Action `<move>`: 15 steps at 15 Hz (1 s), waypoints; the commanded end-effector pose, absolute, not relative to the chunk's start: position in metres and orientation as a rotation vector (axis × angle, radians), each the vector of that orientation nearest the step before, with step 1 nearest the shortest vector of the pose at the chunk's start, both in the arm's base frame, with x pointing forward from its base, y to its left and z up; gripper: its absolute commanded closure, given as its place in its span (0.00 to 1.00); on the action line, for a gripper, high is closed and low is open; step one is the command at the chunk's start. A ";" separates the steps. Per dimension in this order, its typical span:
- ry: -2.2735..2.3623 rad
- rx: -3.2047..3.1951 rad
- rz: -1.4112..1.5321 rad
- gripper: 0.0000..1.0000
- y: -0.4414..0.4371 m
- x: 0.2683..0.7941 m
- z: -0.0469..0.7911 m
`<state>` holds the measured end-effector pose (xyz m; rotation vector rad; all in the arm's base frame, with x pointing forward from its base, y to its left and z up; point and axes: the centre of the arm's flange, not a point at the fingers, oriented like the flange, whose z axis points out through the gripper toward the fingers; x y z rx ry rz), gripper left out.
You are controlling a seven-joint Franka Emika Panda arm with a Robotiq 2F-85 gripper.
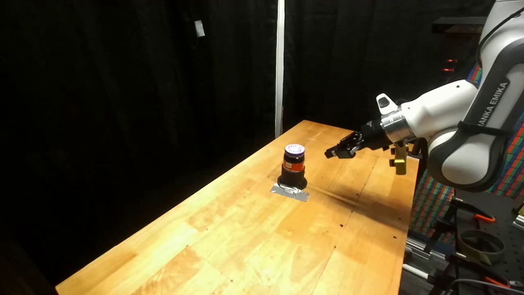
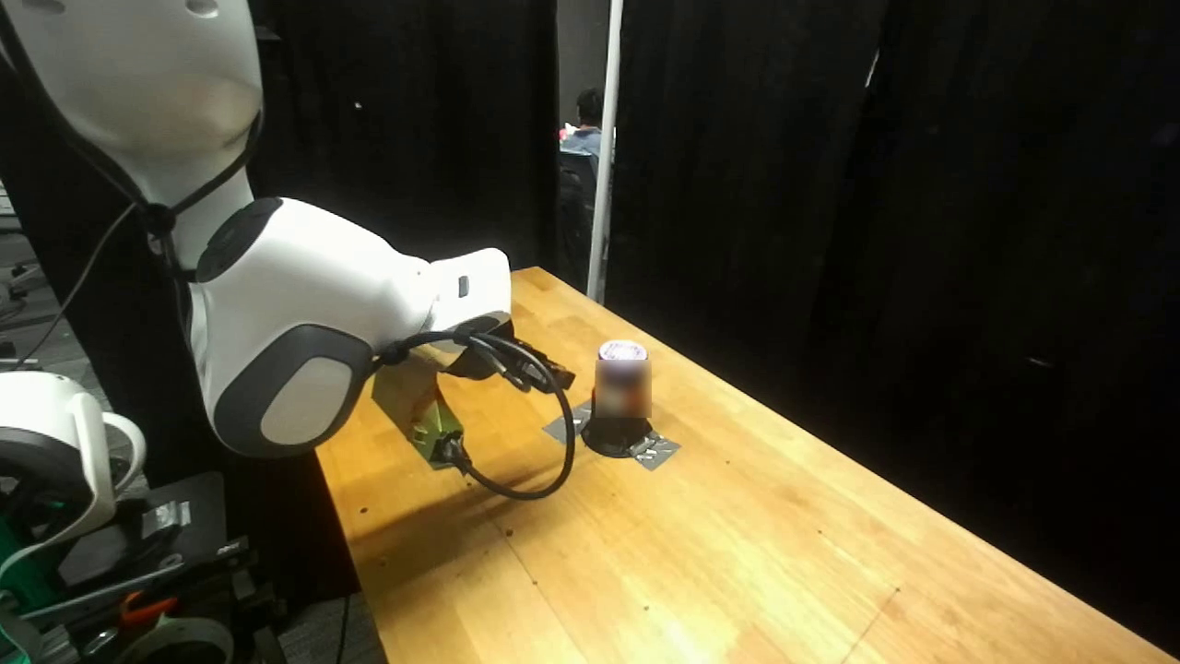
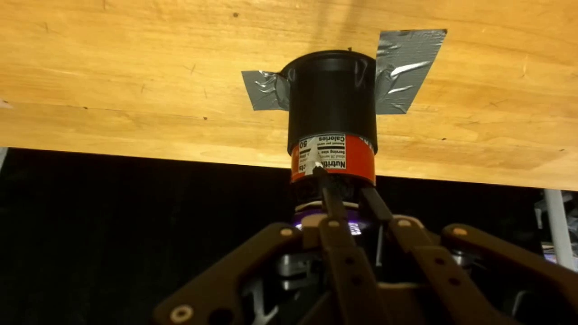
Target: Put the elastic around the bottle on the table
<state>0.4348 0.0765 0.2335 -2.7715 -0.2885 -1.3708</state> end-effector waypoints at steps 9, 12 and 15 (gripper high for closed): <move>-0.296 -2.978 -0.892 0.80 0.064 0.457 0.298; -0.295 -3.054 -0.606 0.80 0.056 0.459 0.298; -0.317 -3.080 -0.400 0.81 0.051 0.454 0.298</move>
